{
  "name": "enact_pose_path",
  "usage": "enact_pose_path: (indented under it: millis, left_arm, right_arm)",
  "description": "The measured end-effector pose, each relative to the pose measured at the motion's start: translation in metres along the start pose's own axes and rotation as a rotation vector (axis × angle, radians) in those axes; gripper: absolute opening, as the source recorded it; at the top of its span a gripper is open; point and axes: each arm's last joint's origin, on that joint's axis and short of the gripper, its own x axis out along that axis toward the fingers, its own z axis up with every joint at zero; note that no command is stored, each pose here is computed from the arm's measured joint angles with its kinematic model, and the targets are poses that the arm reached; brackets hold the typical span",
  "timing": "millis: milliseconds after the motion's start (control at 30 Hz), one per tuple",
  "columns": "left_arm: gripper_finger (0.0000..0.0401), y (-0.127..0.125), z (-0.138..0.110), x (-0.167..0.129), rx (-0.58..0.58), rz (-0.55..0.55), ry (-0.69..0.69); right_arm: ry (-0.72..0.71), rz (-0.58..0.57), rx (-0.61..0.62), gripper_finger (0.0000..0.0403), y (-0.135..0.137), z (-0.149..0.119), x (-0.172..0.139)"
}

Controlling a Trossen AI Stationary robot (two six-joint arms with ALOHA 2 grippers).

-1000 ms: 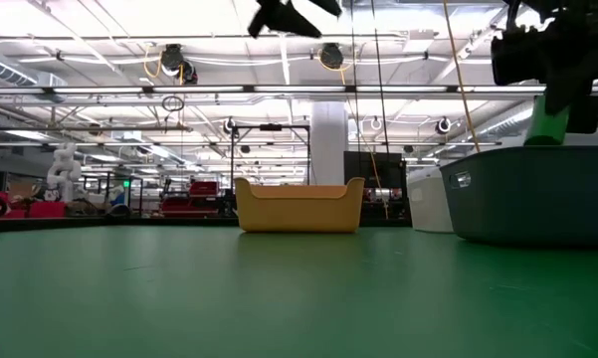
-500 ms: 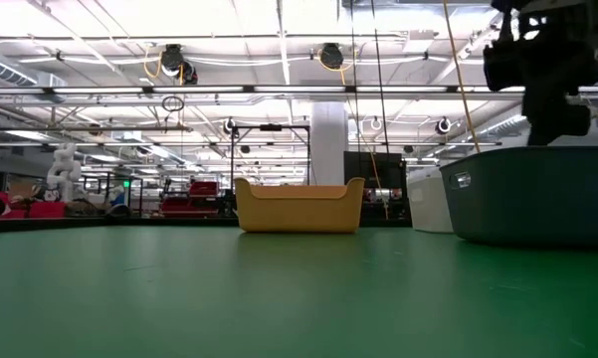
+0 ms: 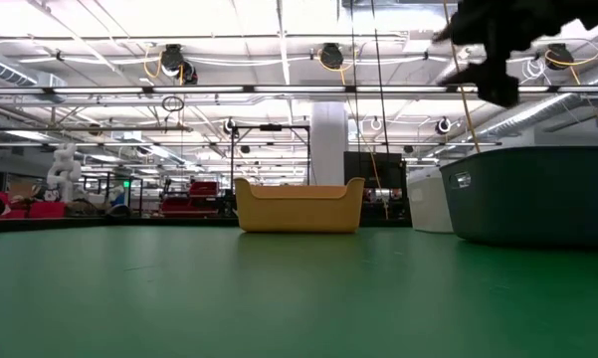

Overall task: Sort & place blocks by color
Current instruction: Return to Home Position

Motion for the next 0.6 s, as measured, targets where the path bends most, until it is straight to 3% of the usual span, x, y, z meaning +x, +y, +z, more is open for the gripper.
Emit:
enact_pose_path:
  millis: [133,300,400,600]
  left_arm:
    - [0.0255,0.008,-0.007,-0.008,0.014,0.113,0.04]
    - [0.0255,0.019,-0.014,-0.015,0.052,0.235,0.086]
    - [0.0255,0.025,-0.02,-0.022,0.046,0.28,0.127]
    - [0.0255,0.035,-0.03,-0.044,0.0,0.345,0.138]
  right_arm:
    - [-0.133,0.139,-0.014,0.0236,0.013,0.013,-0.002]
    - [-0.355,0.202,-0.096,0.0236,0.023,0.029,-0.008]
    - [-0.369,0.232,-0.233,0.0236,0.026,0.031,-0.01]
    - [-0.397,0.19,-0.312,0.0236,0.021,0.035,-0.016]
